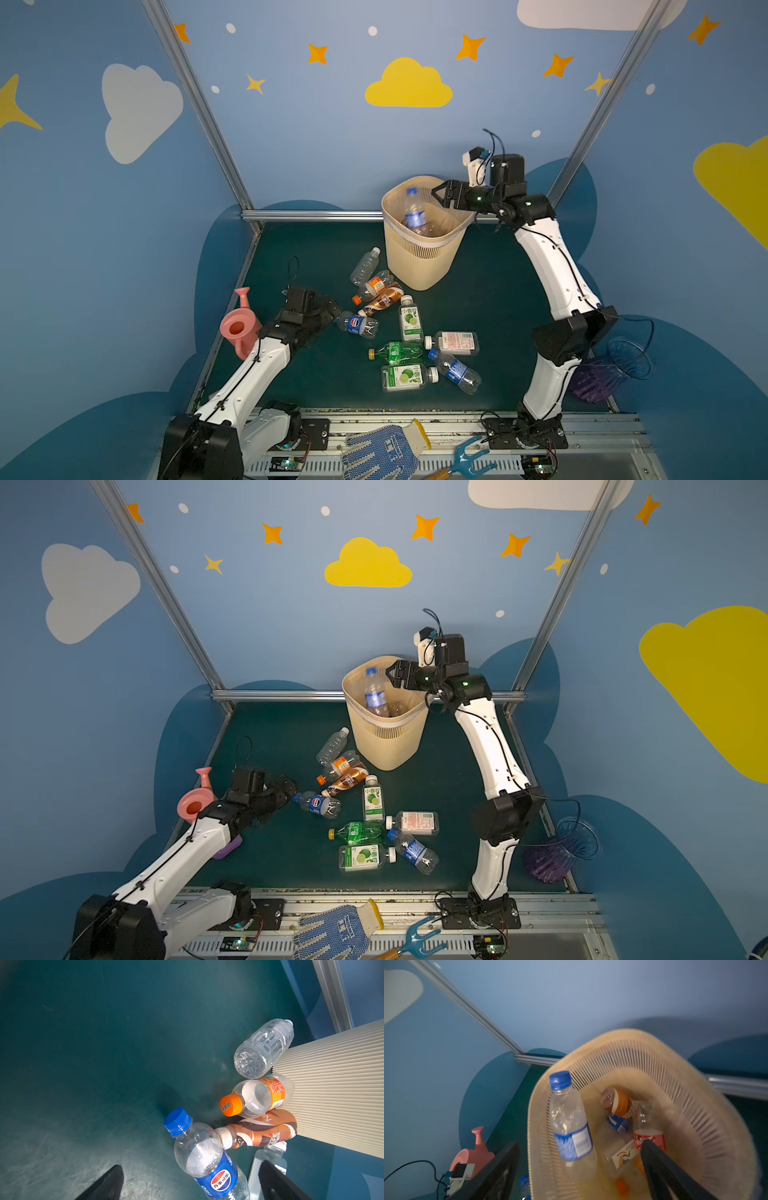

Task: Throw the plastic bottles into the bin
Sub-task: 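Lift the water bottle with the right gripper over the bin and release it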

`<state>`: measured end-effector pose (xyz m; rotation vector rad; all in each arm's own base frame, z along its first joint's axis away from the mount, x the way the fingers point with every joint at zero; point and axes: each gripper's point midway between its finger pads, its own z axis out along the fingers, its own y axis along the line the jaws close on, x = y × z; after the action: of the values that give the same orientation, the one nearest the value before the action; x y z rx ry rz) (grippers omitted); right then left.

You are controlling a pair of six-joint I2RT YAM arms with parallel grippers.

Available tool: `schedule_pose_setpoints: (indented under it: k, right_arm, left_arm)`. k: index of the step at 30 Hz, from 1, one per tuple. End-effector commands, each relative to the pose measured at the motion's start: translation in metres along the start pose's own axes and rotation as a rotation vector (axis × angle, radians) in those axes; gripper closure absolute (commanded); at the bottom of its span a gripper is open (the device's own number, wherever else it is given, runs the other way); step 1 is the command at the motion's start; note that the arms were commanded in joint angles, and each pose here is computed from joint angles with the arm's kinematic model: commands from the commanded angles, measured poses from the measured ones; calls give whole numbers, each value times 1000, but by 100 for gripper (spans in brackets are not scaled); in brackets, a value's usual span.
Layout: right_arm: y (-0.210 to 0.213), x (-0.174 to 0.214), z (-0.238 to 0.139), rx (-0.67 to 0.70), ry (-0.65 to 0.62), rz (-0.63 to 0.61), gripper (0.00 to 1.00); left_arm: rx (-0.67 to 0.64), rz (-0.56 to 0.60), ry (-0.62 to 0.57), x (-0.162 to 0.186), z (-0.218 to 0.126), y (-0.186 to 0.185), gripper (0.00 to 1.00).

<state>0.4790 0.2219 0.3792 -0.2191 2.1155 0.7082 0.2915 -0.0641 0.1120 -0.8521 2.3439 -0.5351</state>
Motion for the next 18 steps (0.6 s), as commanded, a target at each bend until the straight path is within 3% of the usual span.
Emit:
schedule_pose_setpoints:
  k: [1,4,9,14,18]
  right_arm:
    - [31,-71,-129,36,-327,-98,4]
    - [32,-79,-166,77,-396,-108,3]
    - [21,-64,-184,104,-410,-90,3]
    - [-24,-15,-176,159,-356,15,3]
    - [-68,45,-168,231,-281,120,3]
  left_arm:
    - [-4,9,-43,-8,-12,-1,0]
    - [6,-3,-57,-8,-17,-2,0]
    - [34,-35,-50,-2,-22,-8,0]
    - [63,-12,-11,18,-17,-26,0]
    - [67,-33,64,43,-1,-39,1]
